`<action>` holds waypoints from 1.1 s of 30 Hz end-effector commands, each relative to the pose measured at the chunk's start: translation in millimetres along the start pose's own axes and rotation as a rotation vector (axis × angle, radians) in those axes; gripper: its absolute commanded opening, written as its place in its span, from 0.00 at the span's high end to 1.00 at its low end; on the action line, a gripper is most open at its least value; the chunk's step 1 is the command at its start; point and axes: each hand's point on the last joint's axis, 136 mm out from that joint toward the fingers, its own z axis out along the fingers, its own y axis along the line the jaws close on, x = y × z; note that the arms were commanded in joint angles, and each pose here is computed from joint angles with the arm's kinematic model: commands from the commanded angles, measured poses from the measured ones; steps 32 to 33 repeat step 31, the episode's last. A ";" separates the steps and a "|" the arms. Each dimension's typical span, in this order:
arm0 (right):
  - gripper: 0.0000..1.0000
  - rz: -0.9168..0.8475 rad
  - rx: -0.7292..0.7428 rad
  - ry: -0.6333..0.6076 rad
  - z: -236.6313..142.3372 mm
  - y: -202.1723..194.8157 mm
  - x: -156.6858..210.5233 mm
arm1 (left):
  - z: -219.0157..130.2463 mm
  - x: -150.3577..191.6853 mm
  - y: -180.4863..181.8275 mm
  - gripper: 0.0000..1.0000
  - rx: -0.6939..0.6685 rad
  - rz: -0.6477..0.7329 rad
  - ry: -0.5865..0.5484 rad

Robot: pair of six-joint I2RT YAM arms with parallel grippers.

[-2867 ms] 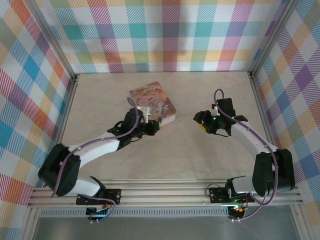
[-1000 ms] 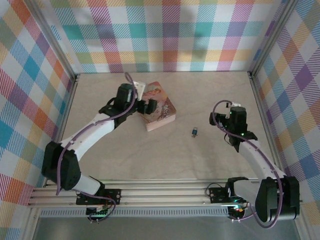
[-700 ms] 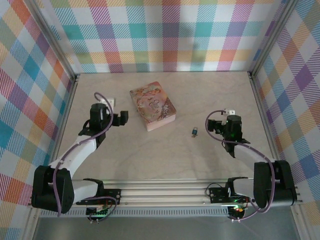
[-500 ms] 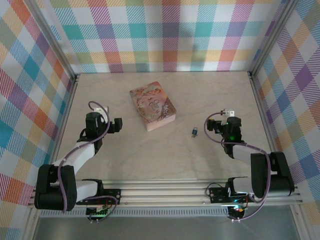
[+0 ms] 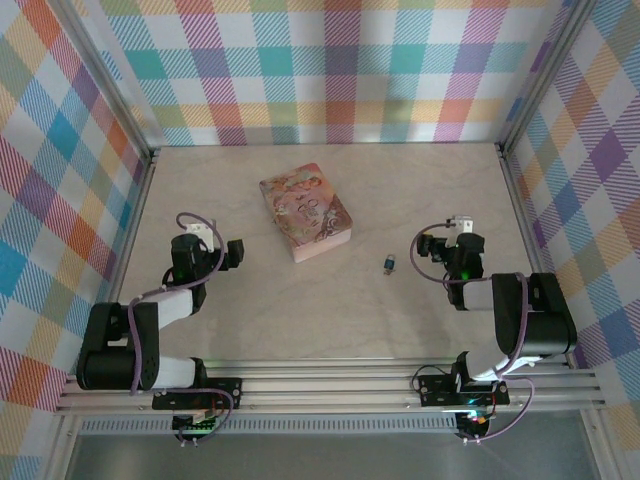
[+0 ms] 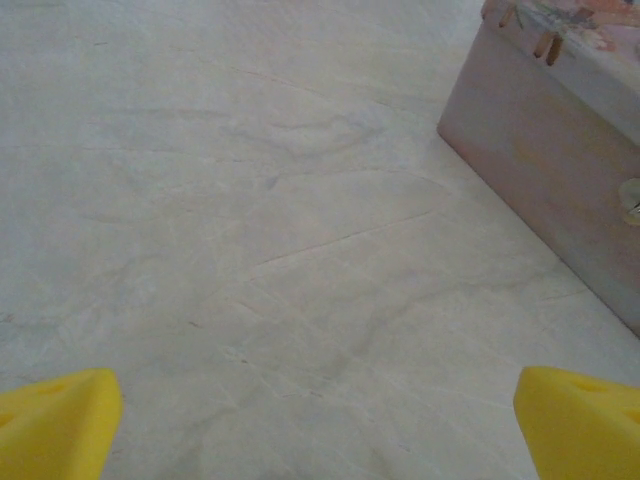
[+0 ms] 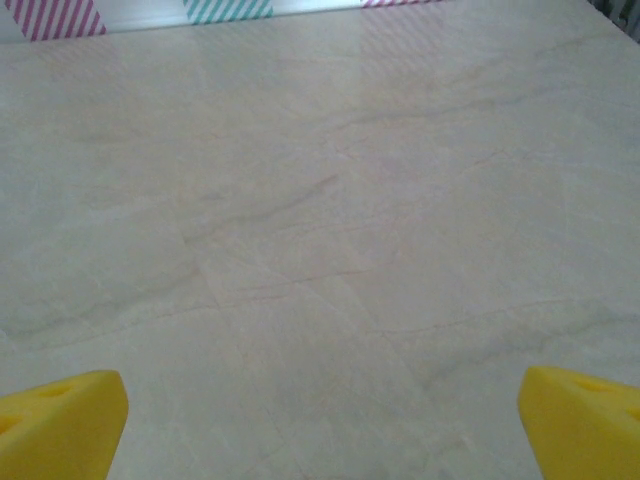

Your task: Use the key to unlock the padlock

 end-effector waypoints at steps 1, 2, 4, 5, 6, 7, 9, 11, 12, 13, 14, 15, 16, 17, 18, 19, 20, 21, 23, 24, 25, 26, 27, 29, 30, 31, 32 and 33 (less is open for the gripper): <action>0.00 0.016 0.003 -0.043 3.3 -1.1 -15.5 | 4.2 -21.7 -3.2 0.00 0.037 -0.041 -0.093; 0.00 0.016 0.003 -0.040 3.0 -1.1 -15.1 | 6.7 -20.3 -2.8 0.00 0.039 -0.046 -0.111; 0.00 0.016 0.004 -0.042 2.8 -1.5 -15.3 | 16.2 -11.8 0.3 0.00 0.030 -0.056 -0.113; 0.00 0.017 0.003 -0.044 2.9 -1.3 -15.8 | 19.9 -12.3 0.7 0.00 0.027 -0.053 -0.111; 0.00 0.013 0.001 -0.043 3.0 -1.0 -15.8 | 22.1 -11.0 -0.8 0.00 0.022 -0.043 -0.093; 0.00 0.013 -0.001 -0.044 2.8 -0.3 -15.8 | 24.9 -7.5 -0.9 0.00 0.006 -0.032 -0.072; 0.00 0.012 0.000 -0.042 2.9 -0.3 -15.7 | 28.7 -4.9 -0.4 0.00 -0.012 -0.026 -0.075; 0.00 0.012 0.000 -0.040 3.1 -0.5 -15.1 | 29.2 -4.7 -0.5 0.00 -0.023 -0.021 -0.068; 0.00 0.012 -0.001 -0.041 3.0 -0.1 -15.4 | 29.4 -3.5 -0.5 0.00 -0.027 -0.019 -0.060; 0.00 0.013 -0.001 -0.040 3.0 -0.3 -15.0 | 29.4 -4.2 -0.6 0.00 -0.031 -0.015 -0.064; 0.00 0.012 -0.001 -0.041 3.2 0.0 -15.3 | 29.5 -4.1 -0.7 0.00 -0.035 -0.013 -0.063; 0.00 0.012 0.000 -0.041 3.1 -0.4 -15.3 | 29.6 -4.8 -0.3 0.00 -0.040 -0.013 -0.065; 0.00 0.012 -0.001 -0.041 3.2 -0.2 -15.3 | 29.7 -3.6 -0.4 0.00 -0.044 -0.010 -0.060; 0.00 0.012 -0.001 -0.041 3.2 -0.2 -15.2 | 29.8 -4.0 -1.1 0.00 -0.045 -0.007 -0.061; 0.00 0.013 -0.001 -0.040 3.1 -0.4 -15.0 | 29.8 -3.7 -1.0 0.00 -0.045 -0.006 -0.060; 0.00 0.013 0.000 -0.041 3.2 -0.4 -15.2 | 29.7 -3.8 -1.4 0.00 -0.045 -0.006 -0.060; 0.00 0.013 -0.001 -0.041 3.2 0.0 -15.3 | 29.7 -3.8 -1.9 0.00 -0.044 -0.006 -0.061; 0.00 0.013 -0.001 -0.041 3.2 -0.3 -15.2 | 29.7 -3.4 -1.3 0.00 -0.046 -0.005 -0.060; 0.00 0.012 -0.001 -0.041 3.3 -0.1 -15.6 | 29.8 -4.0 -1.5 0.00 -0.047 -0.004 -0.061; 0.00 0.009 -0.002 -0.039 3.8 0.4 -15.4 | 29.9 -4.1 -1.9 0.00 -0.045 -0.003 -0.061; 0.00 0.005 -0.010 -0.034 5.0 2.0 -15.2 | 29.9 -3.2 -1.9 0.00 -0.046 -0.004 -0.058; 0.00 0.003 -0.009 -0.030 5.3 1.9 -14.8 | 29.9 -3.4 -1.3 0.00 -0.047 -0.005 -0.059; 0.00 0.003 -0.010 -0.031 5.2 2.4 -14.7 | 29.9 -3.7 -1.5 0.00 -0.047 -0.005 -0.060; 0.00 0.001 -0.011 -0.033 4.8 2.7 -15.0 | 29.5 -3.6 -1.4 0.00 -0.047 -0.003 -0.061; 0.00 0.001 -0.011 -0.035 4.3 2.7 -15.4 | 29.5 -3.7 -1.7 0.00 -0.047 -0.004 -0.060; 0.00 0.001 -0.012 -0.037 4.2 2.9 -15.4 | 29.6 -4.2 -1.8 0.00 -0.046 -0.006 -0.062; 0.00 0.001 -0.012 -0.037 4.2 2.9 -15.4 | 29.6 -4.2 -1.8 0.00 -0.046 -0.006 -0.062; 0.00 0.001 -0.012 -0.037 4.2 2.9 -15.4 | 29.6 -4.2 -1.8 0.00 -0.046 -0.006 -0.062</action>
